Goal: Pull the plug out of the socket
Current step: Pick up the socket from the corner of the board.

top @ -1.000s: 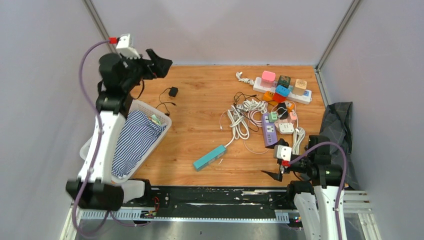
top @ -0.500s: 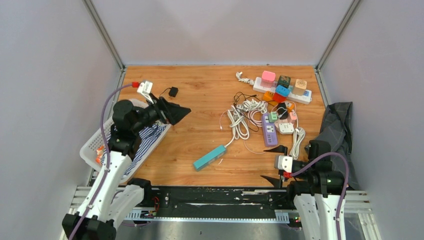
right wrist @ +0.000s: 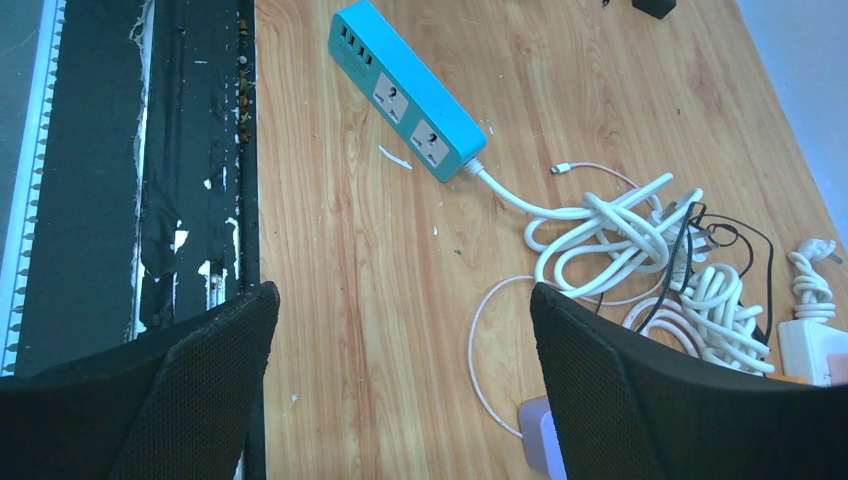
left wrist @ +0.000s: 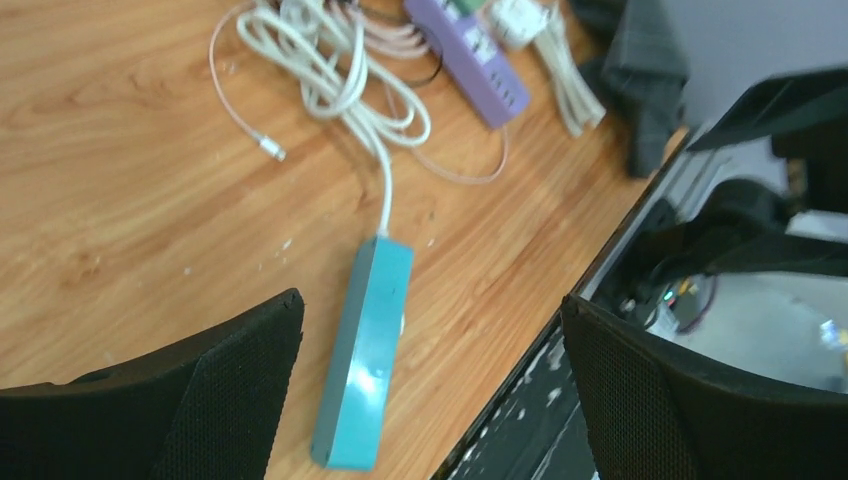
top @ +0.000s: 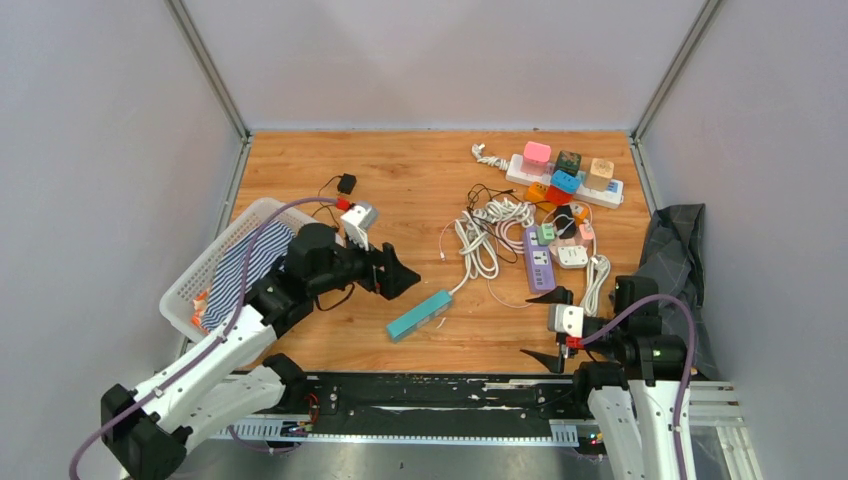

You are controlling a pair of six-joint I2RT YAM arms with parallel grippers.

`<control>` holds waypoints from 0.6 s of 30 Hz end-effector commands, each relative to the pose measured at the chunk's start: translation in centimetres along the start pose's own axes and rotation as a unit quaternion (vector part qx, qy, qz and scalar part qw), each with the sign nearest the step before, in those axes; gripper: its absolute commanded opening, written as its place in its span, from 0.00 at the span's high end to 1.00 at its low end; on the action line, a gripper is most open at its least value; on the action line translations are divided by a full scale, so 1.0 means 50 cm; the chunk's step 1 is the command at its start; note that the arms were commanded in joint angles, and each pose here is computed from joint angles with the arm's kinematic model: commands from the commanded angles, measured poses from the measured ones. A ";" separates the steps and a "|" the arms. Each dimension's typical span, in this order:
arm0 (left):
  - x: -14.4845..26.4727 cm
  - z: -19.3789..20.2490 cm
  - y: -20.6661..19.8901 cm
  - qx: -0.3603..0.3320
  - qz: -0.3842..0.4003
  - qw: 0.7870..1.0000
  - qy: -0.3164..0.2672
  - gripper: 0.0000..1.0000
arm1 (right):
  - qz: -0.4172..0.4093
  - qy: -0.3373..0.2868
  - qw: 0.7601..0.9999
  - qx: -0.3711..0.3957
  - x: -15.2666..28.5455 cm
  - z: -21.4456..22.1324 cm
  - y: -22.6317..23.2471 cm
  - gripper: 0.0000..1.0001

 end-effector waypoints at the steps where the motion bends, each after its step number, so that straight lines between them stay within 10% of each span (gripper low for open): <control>1: 0.012 0.036 0.049 -0.071 -0.125 0.989 0.023 0.00 | -0.007 0.001 1.000 -0.016 -0.004 0.008 0.003 0.04; 11: -0.023 0.075 0.041 -0.083 -0.141 0.985 0.051 0.00 | -0.004 0.003 1.000 -0.013 -0.003 0.008 0.002 0.04; 18: -0.096 0.126 0.050 -0.181 -0.229 0.932 0.213 0.00 | 0.004 0.008 1.000 -0.013 -0.001 0.010 -0.001 0.04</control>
Point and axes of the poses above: each gripper's point midway between its finger pads, its own x axis back along the fingers, its own y axis along the line the jaws close on, z = x × y, the point moved 4 cm from there along x, back along the fingers, and after that the axes turned 5 degrees about x, right-handed, at the moved point
